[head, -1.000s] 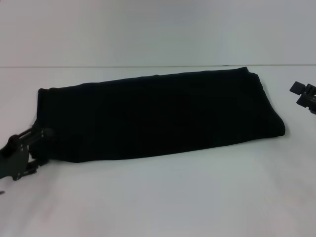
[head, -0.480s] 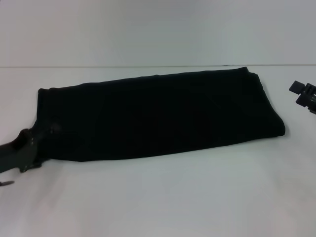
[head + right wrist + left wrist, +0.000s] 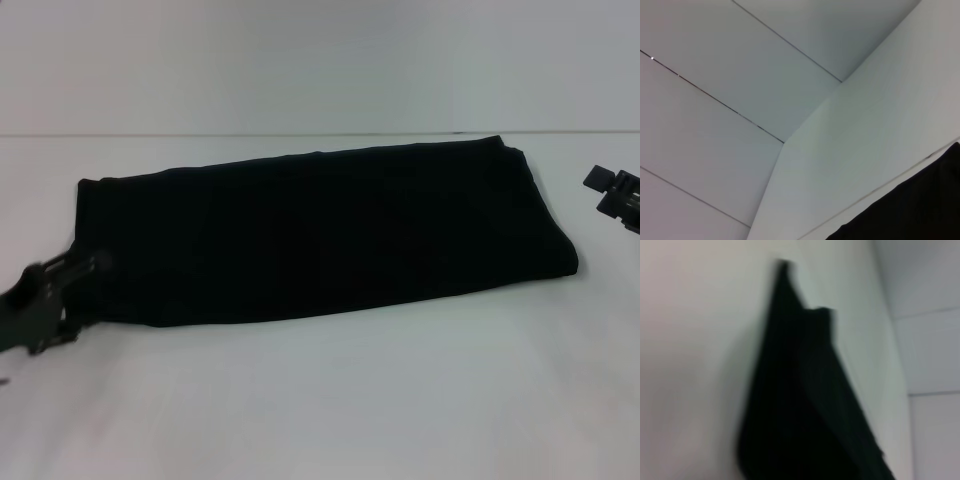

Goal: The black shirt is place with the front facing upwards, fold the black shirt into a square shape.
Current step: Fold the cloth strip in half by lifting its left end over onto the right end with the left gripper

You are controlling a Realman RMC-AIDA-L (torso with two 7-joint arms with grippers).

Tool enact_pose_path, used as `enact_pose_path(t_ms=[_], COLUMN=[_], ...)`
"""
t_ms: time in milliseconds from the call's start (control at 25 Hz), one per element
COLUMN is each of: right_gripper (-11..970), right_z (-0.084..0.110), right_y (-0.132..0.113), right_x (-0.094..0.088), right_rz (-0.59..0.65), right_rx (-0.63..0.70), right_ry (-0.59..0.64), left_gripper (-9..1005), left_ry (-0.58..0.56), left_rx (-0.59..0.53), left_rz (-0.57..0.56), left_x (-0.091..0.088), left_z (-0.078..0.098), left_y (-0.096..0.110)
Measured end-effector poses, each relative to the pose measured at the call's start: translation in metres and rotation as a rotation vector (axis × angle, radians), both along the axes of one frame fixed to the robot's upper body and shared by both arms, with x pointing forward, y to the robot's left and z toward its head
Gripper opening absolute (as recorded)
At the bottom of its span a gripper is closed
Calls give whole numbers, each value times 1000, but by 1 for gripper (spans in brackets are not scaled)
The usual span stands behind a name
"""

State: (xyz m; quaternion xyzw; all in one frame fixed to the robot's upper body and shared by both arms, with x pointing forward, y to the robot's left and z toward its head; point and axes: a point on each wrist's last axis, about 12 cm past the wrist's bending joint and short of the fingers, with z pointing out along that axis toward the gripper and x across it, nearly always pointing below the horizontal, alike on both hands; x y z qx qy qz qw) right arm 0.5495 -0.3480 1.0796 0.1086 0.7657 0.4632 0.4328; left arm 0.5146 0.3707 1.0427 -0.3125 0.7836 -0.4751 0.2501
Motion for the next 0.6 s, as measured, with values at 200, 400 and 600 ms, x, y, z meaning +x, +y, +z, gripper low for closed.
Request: enact_pose_path(t_ms=[200, 400, 600], right_gripper=[743, 740, 738], right_z=[-1, -1, -1], right_y=[-1, -1, -1], right_x=[0, 1, 1], right_rz=[-3, -3, -8], right_rx=[0, 0, -3], right_ry=[4, 8, 9], left_gripper=[949, 950, 949], left_ry=[25, 53, 55], left_rx=[8, 28, 56], left_rz=[18, 18, 58], left_x=[-5, 0, 12], left_z=[-5, -6, -6], left_y=[4, 2, 2])
